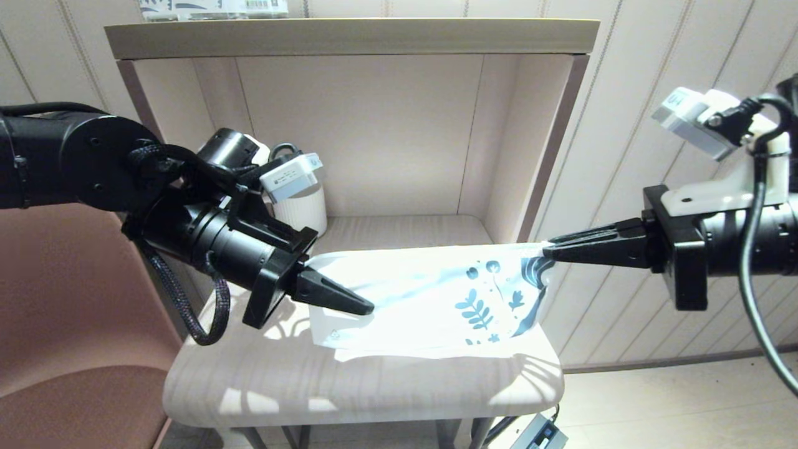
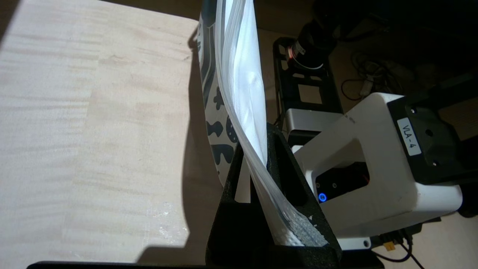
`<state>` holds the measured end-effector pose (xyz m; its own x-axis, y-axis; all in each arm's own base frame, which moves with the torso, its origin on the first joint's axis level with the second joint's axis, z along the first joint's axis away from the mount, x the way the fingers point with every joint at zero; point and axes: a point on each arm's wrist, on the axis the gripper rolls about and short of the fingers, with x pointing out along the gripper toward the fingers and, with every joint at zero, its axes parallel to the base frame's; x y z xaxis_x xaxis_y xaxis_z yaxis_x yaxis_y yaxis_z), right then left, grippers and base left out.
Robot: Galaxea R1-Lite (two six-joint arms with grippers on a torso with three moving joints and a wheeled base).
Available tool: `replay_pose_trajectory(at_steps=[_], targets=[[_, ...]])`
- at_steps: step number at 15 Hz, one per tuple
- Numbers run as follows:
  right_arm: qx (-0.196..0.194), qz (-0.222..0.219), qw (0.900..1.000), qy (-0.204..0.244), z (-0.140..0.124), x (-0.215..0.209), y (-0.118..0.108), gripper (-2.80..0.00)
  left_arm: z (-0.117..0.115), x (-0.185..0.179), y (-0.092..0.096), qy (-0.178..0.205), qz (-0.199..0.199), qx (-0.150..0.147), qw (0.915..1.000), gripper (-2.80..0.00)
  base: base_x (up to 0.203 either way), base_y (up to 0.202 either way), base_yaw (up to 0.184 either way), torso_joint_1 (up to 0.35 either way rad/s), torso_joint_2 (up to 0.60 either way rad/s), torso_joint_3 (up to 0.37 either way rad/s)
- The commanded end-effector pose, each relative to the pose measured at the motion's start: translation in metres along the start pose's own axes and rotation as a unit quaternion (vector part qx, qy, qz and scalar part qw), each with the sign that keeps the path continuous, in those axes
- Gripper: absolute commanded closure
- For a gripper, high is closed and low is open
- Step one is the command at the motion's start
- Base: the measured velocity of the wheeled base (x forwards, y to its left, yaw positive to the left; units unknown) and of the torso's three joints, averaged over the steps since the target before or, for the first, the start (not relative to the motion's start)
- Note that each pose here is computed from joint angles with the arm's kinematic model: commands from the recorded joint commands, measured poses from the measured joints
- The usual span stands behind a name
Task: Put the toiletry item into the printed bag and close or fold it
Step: Close the strorage bag and place it on the desk
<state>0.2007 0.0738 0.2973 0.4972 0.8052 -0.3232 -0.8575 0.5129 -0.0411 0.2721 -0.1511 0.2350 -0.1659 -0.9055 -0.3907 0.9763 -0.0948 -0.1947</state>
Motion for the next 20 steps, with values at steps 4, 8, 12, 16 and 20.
replay_pose_trajectory(at_steps=[4, 8, 12, 16, 20], targets=[[0.000, 0.007, 1.000, 0.004, -0.001, 0.004, -0.001, 0.00, -0.004, 0.004, 0.007, -0.004, 0.001, 0.007, 1.0000, 0.00, 0.000, 0.000, 0.000, 0.000, 0.00, 0.000], [0.003, 0.017, 1.000, 0.010, -0.003, 0.010, -0.001, 0.00, -0.010, 0.009, 0.016, -0.006, 0.003, 0.008, 0.9999, 0.00, 0.000, 0.000, 0.000, 0.000, 0.00, 0.000], [0.001, 0.019, 1.000, 0.007, -0.002, 0.016, -0.004, 0.00, -0.013, 0.006, 0.021, -0.009, 0.011, 0.008, 0.9999, 0.00, 0.000, 0.000, 0.000, 0.000, 0.00, 0.000], [-0.010, 0.015, 1.000, -0.008, -0.006, 0.023, -0.008, -2.80, -0.012, 0.004, 0.018, -0.010, 0.013, 0.011, 0.9998, 0.00, 0.000, 0.000, 0.000, 0.000, 0.00, 0.000], [-0.012, 0.025, 1.000, -0.008, -0.007, 0.027, -0.006, 0.00, -0.012, 0.003, 0.017, -0.012, 0.014, 0.015, 0.9997, 0.00, 0.000, 0.000, 0.000, 0.000, 0.00, 0.000]])
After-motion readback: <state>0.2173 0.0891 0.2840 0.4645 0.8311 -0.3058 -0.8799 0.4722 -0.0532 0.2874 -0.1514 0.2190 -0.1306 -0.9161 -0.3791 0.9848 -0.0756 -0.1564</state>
